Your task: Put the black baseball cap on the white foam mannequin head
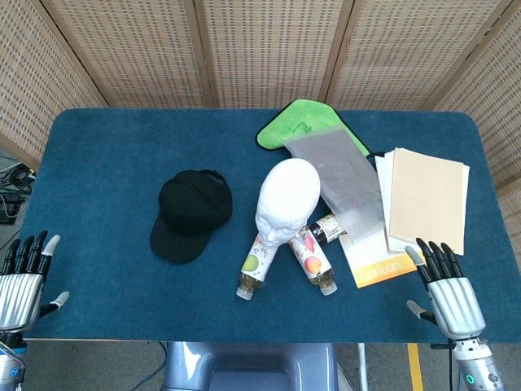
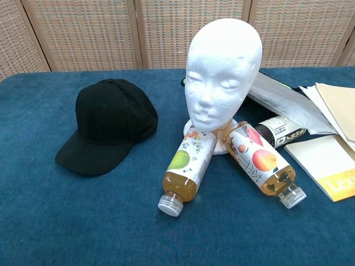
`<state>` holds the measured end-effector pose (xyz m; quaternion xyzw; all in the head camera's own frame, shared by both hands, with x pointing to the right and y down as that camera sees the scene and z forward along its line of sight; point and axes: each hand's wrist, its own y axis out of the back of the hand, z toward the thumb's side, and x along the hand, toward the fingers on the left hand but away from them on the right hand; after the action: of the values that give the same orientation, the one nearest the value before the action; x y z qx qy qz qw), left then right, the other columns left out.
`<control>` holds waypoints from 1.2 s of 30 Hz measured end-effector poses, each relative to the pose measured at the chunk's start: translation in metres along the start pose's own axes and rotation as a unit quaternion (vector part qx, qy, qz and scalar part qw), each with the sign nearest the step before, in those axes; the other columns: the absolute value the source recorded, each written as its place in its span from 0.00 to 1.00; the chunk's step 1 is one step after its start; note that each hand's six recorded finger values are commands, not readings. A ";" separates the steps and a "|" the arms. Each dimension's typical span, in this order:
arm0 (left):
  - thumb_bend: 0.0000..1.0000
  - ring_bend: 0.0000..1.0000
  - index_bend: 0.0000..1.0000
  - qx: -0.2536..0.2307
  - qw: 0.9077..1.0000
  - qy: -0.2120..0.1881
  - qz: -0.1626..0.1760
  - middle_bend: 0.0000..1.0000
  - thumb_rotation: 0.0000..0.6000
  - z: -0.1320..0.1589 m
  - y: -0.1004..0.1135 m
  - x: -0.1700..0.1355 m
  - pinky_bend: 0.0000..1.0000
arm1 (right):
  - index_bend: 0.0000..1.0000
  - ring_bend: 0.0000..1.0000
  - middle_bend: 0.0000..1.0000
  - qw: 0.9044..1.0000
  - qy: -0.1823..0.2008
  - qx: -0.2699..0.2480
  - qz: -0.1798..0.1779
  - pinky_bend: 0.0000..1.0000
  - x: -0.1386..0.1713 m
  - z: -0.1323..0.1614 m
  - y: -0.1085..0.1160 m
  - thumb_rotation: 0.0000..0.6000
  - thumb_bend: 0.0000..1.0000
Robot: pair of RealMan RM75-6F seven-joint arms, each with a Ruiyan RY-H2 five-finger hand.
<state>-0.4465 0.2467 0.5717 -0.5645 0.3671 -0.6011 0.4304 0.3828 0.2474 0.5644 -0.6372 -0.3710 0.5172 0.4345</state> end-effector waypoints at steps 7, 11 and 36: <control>0.00 0.00 0.00 -0.001 1.000 0.001 0.005 0.00 1.00 -0.001 0.001 0.000 0.00 | 0.05 0.00 0.00 1.000 0.002 -0.002 0.001 0.00 0.000 0.001 0.000 1.00 0.05; 0.00 0.00 0.00 0.000 1.000 0.001 0.001 0.00 1.00 -0.001 0.000 -0.001 0.00 | 0.05 0.00 0.00 1.000 0.000 -0.005 0.001 0.00 0.001 0.001 0.000 1.00 0.05; 0.00 0.61 0.00 0.002 0.999 -0.011 0.042 0.65 1.00 0.011 -0.002 0.010 0.47 | 0.06 0.00 0.00 1.000 -0.003 -0.006 0.003 0.00 0.002 0.000 0.001 1.00 0.05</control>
<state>-0.4354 0.2382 0.5783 -0.5546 0.3840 -0.5770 0.4606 0.3837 0.2490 0.5623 -0.6394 -0.3734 0.5180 0.4283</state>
